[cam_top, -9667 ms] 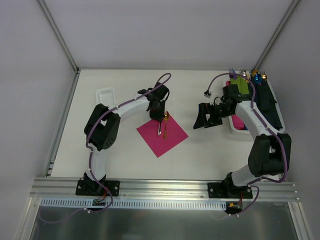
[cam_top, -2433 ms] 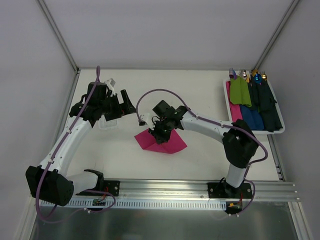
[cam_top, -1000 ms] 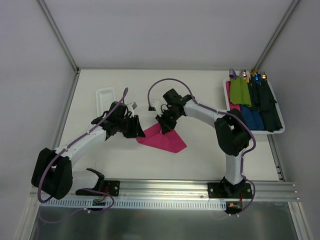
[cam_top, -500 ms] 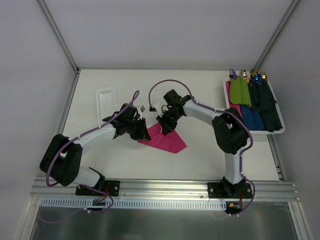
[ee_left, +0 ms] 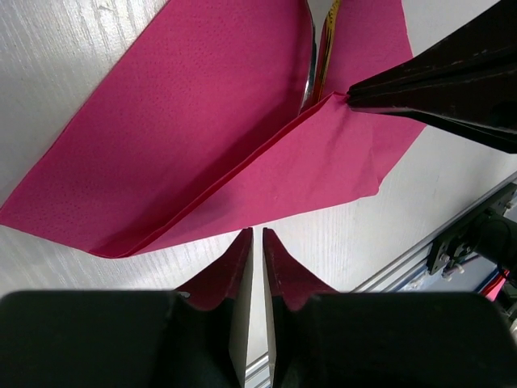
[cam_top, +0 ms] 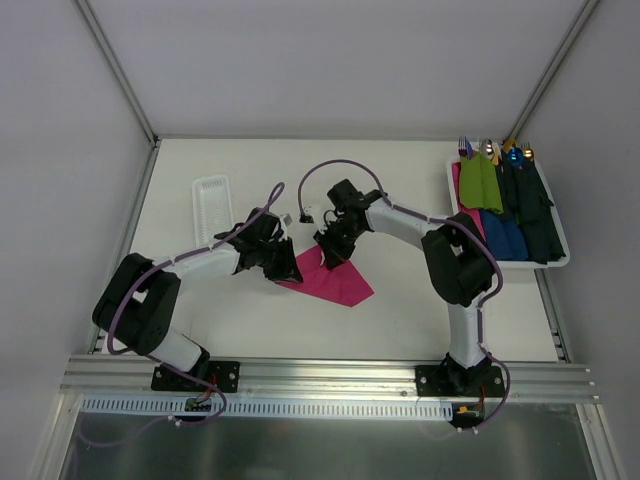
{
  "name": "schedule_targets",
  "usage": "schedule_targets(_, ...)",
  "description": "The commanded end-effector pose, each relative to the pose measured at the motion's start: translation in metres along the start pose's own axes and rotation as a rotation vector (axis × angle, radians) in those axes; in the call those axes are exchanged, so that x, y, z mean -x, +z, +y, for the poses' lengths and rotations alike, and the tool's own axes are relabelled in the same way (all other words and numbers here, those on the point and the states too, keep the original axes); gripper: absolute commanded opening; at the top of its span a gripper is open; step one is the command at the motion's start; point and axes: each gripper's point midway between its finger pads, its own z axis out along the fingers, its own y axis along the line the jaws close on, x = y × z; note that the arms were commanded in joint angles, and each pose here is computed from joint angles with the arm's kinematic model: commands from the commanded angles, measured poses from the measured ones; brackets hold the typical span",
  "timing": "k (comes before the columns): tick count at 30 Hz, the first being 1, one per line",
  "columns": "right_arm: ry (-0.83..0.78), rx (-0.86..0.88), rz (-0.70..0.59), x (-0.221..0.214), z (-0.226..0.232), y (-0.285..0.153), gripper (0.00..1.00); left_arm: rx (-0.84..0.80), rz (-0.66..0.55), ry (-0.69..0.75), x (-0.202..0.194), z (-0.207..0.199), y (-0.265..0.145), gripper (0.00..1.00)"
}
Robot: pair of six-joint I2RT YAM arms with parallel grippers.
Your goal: Place the utensils on the paper napkin and roll it up
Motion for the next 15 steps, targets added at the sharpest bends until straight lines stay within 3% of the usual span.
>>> schedule_targets(1, -0.011, 0.002, -0.032, 0.014, -0.003, -0.005, 0.00, -0.022, -0.026, 0.004, 0.013, -0.013, 0.004, 0.09)
schedule_targets(15, -0.008, -0.004, -0.031, 0.017, -0.009, -0.003, 0.00, 0.011, -0.008, -0.034, 0.003, 0.000, 0.015, 0.06)
